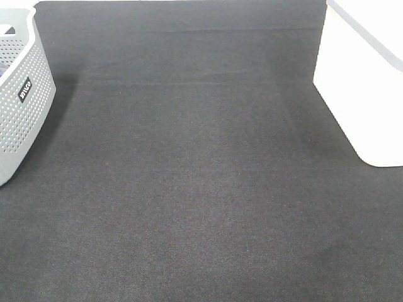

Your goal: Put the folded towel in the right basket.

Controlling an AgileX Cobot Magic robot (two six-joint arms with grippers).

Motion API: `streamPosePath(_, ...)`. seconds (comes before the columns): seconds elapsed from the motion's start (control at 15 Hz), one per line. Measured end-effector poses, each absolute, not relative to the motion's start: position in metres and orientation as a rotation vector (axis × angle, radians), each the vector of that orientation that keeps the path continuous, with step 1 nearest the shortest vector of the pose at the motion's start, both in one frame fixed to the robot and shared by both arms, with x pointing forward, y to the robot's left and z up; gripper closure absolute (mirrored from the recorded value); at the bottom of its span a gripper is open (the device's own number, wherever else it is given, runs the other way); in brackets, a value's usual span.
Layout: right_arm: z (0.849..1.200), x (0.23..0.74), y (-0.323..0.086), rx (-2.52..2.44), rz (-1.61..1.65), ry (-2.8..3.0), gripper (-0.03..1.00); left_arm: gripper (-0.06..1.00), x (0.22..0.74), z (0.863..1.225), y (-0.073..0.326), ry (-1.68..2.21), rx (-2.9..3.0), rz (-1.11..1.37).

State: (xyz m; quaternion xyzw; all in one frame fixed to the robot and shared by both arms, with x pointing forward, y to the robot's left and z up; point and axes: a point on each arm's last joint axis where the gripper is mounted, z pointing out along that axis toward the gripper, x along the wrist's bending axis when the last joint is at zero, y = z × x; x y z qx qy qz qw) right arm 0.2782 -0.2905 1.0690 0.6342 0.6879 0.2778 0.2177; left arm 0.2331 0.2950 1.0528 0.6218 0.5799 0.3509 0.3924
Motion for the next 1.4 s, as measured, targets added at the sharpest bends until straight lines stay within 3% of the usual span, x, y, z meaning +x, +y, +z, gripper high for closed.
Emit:
streamPosePath(0.27,1.057,0.249,-0.293,1.54,0.969,1.72,0.31,0.07,0.233,1.053,0.295,1.472,1.579,0.891)
streamPosePath(1.4,1.053,0.247,-0.294,1.573,0.936,1.661,0.31,0.07,0.233,1.053,0.295,1.472,1.579,0.891)
